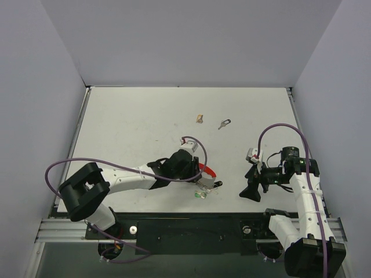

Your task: Put the keys on the keyring

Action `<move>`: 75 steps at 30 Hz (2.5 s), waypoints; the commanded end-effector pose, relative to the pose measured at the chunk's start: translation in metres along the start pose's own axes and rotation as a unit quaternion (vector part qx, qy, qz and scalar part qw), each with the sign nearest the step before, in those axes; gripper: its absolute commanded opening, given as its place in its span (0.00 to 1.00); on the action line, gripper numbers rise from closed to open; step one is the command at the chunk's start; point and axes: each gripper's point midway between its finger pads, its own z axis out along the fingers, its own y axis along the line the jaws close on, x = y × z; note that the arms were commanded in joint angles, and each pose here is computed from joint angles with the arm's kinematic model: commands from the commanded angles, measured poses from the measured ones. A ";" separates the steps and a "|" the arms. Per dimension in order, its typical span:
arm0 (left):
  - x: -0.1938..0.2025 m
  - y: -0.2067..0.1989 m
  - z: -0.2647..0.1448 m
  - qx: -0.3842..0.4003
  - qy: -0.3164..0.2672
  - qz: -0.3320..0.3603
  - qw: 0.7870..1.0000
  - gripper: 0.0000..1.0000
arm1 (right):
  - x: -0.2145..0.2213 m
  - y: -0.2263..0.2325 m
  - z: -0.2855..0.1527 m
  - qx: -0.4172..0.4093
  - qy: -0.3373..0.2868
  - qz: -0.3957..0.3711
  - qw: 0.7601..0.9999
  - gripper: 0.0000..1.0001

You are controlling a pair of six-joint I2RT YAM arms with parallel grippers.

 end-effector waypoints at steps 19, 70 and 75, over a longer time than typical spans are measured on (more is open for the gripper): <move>-0.047 0.053 -0.067 -0.053 -0.147 -0.099 0.983 0.78 | -0.043 -0.010 0.039 -0.014 0.092 0.099 0.991 0.74; -0.045 0.107 -0.143 -0.015 -0.243 -0.177 0.954 0.81 | -0.020 -0.019 0.198 0.093 0.304 0.227 0.921 0.30; -0.046 0.105 -0.143 -0.012 -0.241 -0.174 0.955 0.81 | -0.016 -0.021 0.199 0.098 0.309 0.230 0.918 0.25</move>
